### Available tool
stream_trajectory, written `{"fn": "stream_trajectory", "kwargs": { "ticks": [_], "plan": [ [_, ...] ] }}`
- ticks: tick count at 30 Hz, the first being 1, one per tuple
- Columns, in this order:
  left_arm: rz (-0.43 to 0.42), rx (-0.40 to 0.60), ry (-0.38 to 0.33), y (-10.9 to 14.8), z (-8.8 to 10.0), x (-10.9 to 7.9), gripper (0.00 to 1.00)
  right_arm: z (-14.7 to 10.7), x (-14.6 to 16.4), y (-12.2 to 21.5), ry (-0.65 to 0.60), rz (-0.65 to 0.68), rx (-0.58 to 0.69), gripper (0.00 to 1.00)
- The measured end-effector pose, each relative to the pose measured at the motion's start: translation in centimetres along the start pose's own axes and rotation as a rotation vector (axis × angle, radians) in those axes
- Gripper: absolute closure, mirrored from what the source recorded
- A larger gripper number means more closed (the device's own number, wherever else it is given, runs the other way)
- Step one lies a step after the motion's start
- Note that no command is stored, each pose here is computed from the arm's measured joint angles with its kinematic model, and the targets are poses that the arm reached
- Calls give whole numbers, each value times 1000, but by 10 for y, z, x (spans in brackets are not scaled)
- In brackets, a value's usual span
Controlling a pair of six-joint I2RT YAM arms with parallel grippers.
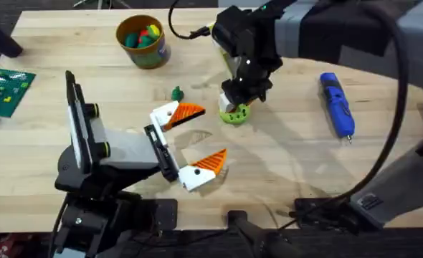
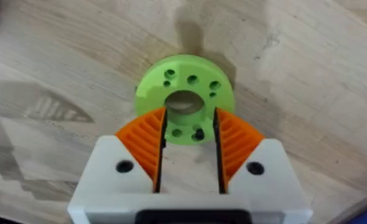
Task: Pick up the gripper from the table and insert it into the empty holder that is missing its gripper. Then pick up a screw, insert it into the mounting hole, and use the screwdriver to tighten it. Finally, clean up the table by picking up the vegetable and placing it into the bucket.
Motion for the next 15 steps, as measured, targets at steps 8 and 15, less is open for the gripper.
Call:
{"fn": "stream_trajectory", "kwargs": {
  "ticks": [8,15],
  "plan": [
    [0,0,0,0,0,0,16,3,-5,42,40,6,-46,562],
    [0,0,0,0,0,0,16,-3,-11,57,54,-30,-60,562]
  ]
}}
Point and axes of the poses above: each hand's point on the last joint's axis, 136 mm out from that joint toward the fingers, its own y axis back along the fingers, its own x axis along the line the jaws close on, z = x × y, the point moved 7 cm from there along y, back along the fingers, and after that the axes turned 5 degrees about -y, right-handed, at the moved point
